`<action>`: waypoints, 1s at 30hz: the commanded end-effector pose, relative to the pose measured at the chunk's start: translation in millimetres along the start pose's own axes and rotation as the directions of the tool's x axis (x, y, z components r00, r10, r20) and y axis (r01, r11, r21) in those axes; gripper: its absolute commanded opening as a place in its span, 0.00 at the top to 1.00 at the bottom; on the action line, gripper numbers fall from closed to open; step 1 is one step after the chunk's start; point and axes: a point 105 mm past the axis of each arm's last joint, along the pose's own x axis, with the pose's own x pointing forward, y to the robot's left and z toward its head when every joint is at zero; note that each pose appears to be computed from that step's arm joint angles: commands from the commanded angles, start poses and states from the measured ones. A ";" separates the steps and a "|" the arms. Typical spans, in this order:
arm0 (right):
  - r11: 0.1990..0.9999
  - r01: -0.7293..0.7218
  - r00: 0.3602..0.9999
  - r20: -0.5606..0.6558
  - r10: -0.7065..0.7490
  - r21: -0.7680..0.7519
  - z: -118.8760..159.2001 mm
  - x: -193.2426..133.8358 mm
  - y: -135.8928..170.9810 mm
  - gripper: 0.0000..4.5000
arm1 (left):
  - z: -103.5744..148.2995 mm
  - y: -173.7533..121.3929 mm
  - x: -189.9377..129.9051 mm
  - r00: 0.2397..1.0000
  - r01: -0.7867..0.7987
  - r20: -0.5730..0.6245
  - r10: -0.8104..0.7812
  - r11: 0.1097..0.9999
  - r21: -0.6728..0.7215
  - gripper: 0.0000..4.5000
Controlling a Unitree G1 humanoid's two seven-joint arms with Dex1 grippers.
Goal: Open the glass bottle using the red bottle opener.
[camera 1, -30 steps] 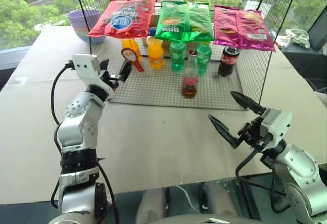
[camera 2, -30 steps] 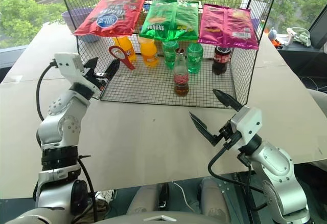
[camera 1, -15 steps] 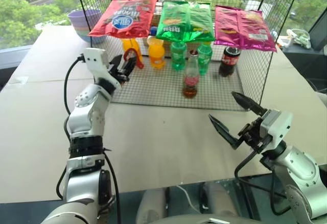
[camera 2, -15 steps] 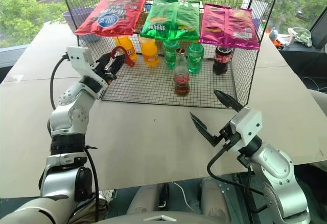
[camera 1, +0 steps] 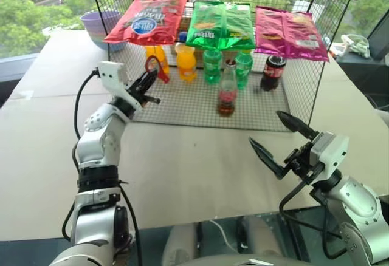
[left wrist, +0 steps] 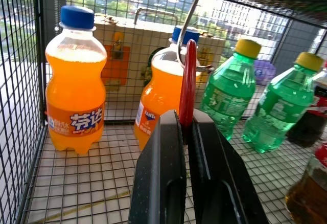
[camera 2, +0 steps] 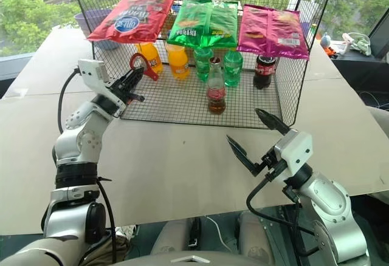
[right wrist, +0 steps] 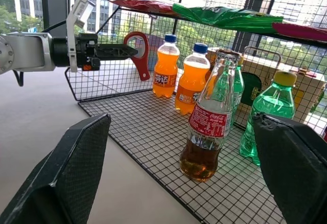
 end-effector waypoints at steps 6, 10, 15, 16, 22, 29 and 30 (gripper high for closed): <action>1.000 -0.013 1.000 -0.019 0.013 -0.012 0.1 0.9 -4.2 0.00 | 20.3 -24.8 -3.4 0.982 0.180 0.049 -0.183 0.982 0.060 0.99; 1.000 0.027 0.999 -0.044 -0.026 0.015 -4.3 0.6 -10.8 0.00 | 25.3 -38.4 -8.8 0.961 0.271 0.071 -0.269 0.962 -0.022 0.99; 0.995 0.002 0.995 -0.103 0.008 0.098 -0.6 11.2 -5.0 0.00 | 31.9 -66.5 -37.5 0.890 0.446 0.103 -0.445 0.800 -0.401 0.99; 0.993 -0.012 0.990 -0.136 0.028 0.117 -0.2 13.3 -2.7 0.00 | 30.7 -72.4 -46.4 0.869 0.473 0.090 -0.486 0.765 -0.438 0.99; 0.876 -0.227 0.960 -0.055 0.276 0.425 18.2 22.9 21.0 0.00 | 32.1 -105.1 -72.1 0.766 0.558 0.081 -0.637 0.598 -0.576 0.99; 0.749 -0.317 0.913 -0.026 0.407 0.582 17.6 31.4 32.0 0.00 | 26.1 -139.0 -73.7 0.681 0.604 0.101 -0.725 0.478 -0.638 0.99; 0.738 -0.316 0.911 -0.025 0.411 0.596 17.0 32.7 31.9 0.00 | 25.3 -140.7 -72.5 0.678 0.606 0.098 -0.728 0.478 -0.636 0.99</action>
